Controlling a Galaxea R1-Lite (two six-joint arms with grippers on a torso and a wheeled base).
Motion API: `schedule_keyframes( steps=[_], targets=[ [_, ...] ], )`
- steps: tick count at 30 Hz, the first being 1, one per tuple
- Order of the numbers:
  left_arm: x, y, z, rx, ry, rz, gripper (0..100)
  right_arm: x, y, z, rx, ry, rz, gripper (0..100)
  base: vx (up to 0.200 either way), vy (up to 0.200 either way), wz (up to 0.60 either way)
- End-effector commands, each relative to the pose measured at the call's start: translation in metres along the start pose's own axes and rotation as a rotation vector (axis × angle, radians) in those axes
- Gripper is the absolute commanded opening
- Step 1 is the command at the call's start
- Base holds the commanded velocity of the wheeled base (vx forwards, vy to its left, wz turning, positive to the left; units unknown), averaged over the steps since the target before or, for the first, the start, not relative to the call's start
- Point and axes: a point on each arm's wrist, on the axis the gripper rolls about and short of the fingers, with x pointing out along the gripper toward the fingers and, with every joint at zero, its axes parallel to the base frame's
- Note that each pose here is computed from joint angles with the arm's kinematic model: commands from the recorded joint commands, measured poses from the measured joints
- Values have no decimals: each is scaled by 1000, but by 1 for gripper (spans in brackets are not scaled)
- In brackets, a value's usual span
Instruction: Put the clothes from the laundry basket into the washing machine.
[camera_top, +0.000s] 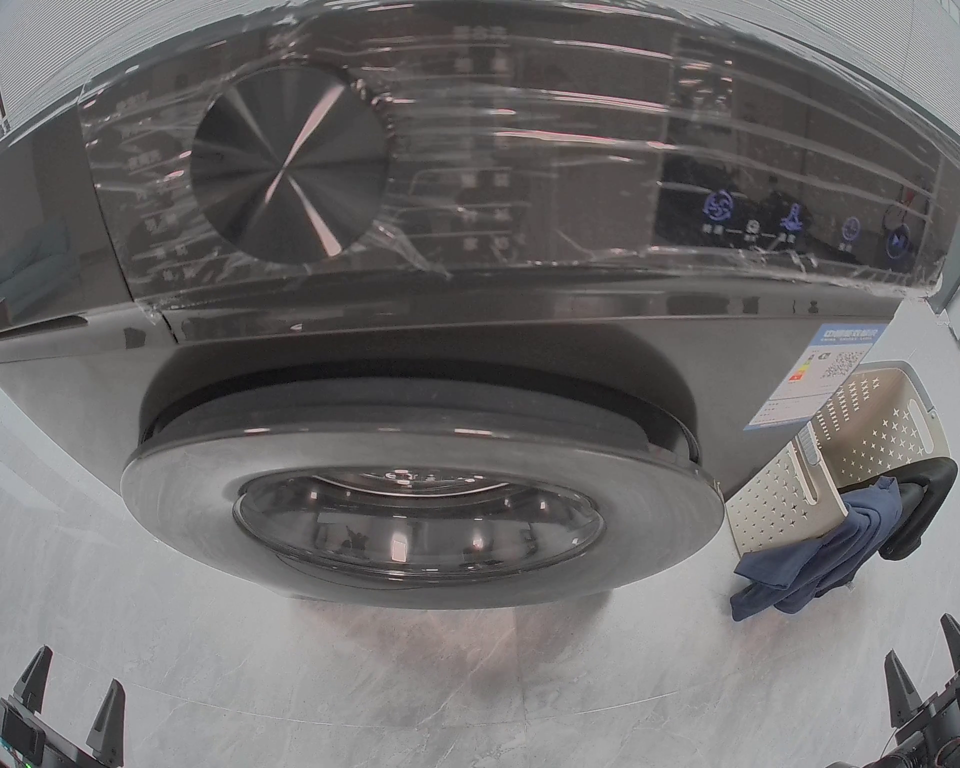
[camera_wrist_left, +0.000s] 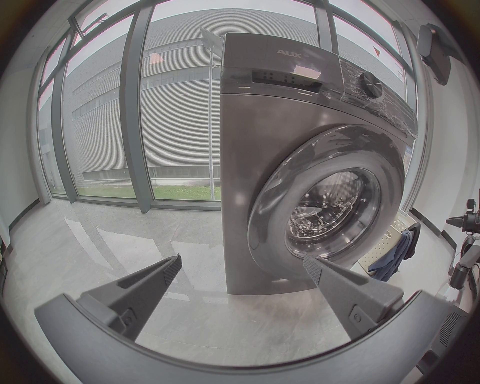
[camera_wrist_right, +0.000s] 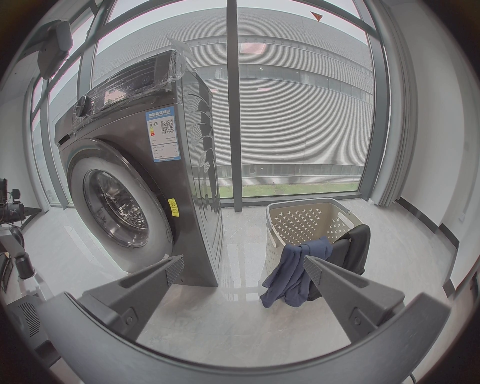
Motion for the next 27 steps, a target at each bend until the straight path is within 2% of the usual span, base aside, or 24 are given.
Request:
schedule_keyframes(
  steps=[1,3,13,19,27],
  targets=[
    [0,0,-5,-1,2,0,100,0,0,-5,0,0,0,100,-200,0,0],
    [0,0,-5,-1,2,0,100,0,0,-5,0,-1,0,100,-200,0,0],
    [0,0,-5,-1,2,0,100,0,0,-5,0,-1,-3,100,0,0,0],
    [0,0,-5,-1,3,-1,100,0,0,-5,1,-2,-6,100,0,0,600],
    [0,0,-5,-2,2,0,100,0,0,-5,1,-1,-3,100,0,0,0]
  ],
)
